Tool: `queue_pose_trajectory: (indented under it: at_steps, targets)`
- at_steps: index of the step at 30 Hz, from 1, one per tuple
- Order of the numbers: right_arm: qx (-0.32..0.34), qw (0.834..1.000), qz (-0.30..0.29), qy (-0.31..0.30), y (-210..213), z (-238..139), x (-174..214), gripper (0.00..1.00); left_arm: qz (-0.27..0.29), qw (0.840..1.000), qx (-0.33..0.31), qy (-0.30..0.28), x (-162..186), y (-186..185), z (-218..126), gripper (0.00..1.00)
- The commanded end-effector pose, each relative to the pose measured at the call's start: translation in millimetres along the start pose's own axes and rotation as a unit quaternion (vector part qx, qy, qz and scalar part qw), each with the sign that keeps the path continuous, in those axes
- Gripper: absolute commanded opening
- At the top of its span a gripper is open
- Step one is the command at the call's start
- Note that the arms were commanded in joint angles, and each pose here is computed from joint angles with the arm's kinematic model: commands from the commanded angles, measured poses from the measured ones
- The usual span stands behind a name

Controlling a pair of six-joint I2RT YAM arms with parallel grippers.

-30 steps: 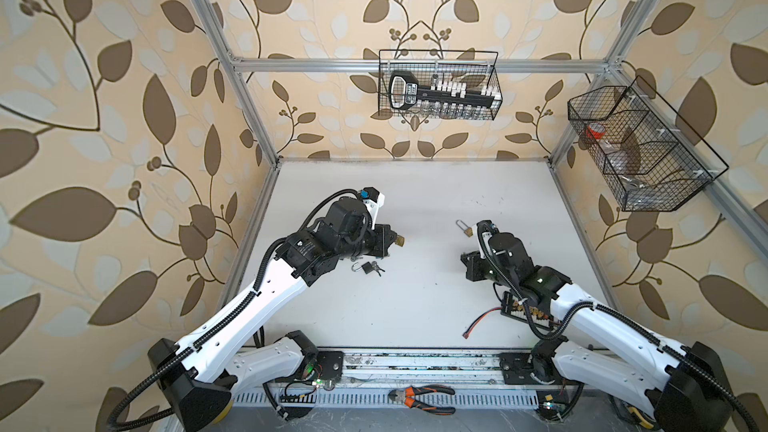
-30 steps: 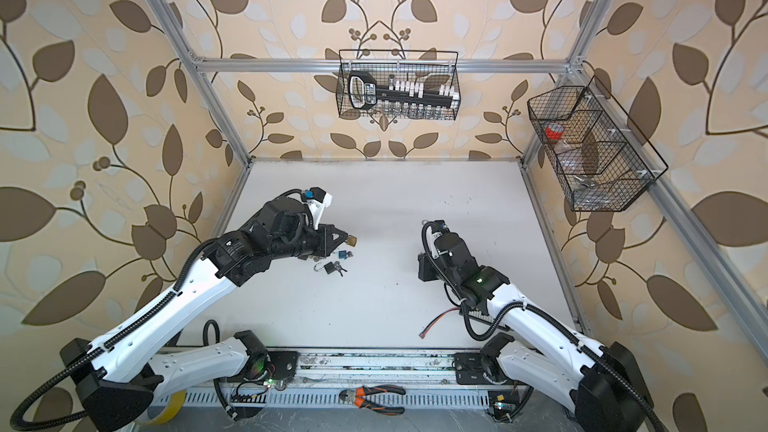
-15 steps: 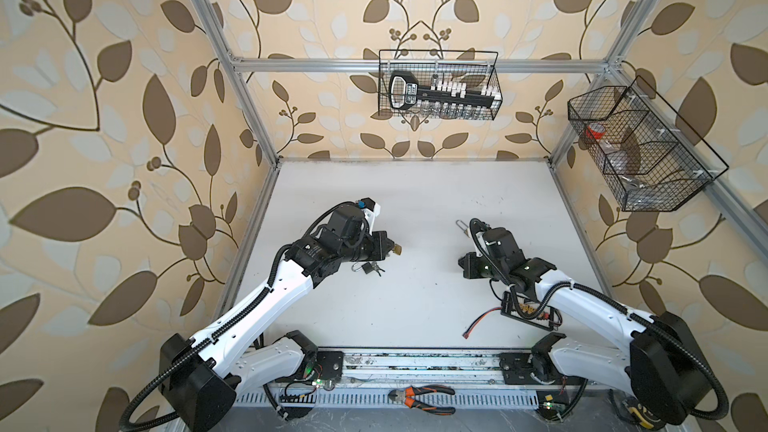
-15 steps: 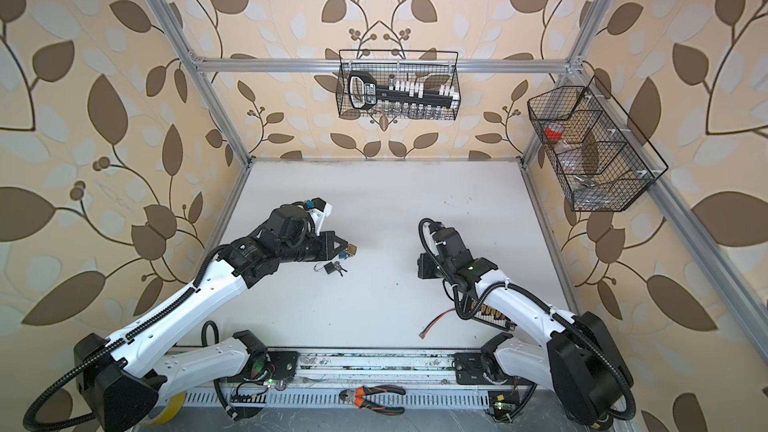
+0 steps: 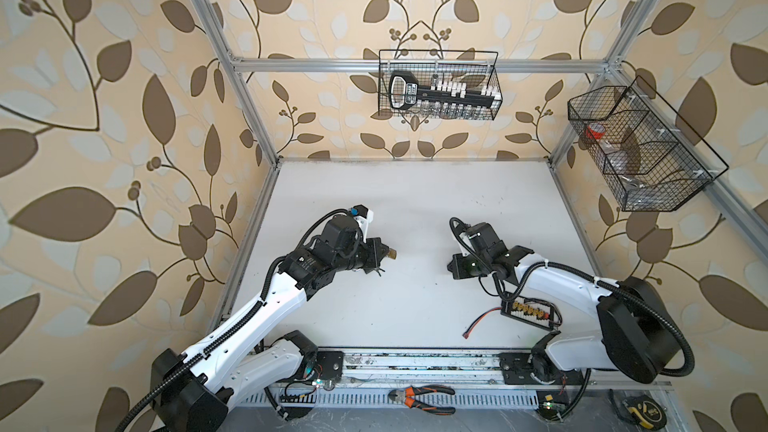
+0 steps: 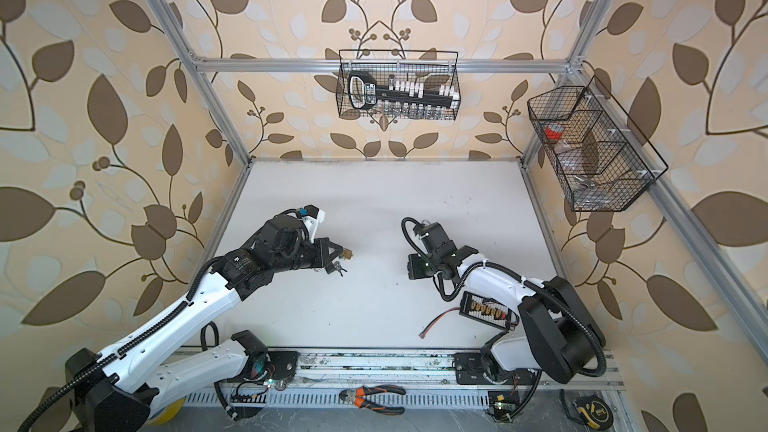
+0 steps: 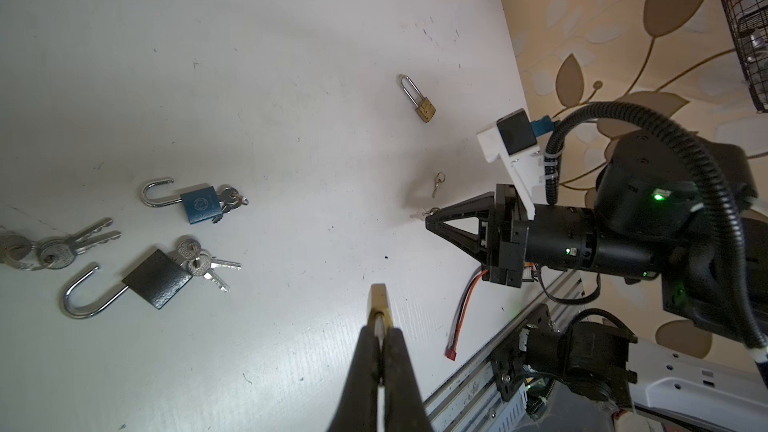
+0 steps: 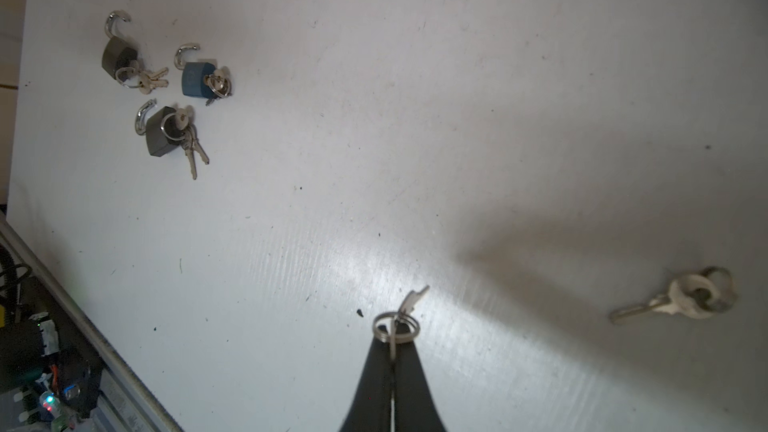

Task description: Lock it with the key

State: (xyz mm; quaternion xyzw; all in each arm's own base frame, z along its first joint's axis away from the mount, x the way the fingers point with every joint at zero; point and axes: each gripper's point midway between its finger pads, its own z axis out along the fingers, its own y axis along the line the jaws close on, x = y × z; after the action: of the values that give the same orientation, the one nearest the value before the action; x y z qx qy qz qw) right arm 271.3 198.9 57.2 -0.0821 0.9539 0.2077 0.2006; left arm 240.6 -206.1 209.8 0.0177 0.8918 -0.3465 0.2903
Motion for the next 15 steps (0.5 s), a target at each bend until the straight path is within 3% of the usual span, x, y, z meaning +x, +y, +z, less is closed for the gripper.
queue_pose_trajectory:
  at_steps: [1, 15]
  targets:
    - [0.031, 0.999, -0.002, 0.02, -8, 5, -2, 0.0, 0.019, 0.999, 0.016, -0.031, -16, -12, -9, 0.0]
    - [0.102, 0.993, 0.014, 0.053, -38, 27, -10, 0.0, 0.027, 0.999, 0.017, -0.032, -18, -16, -13, 0.0]
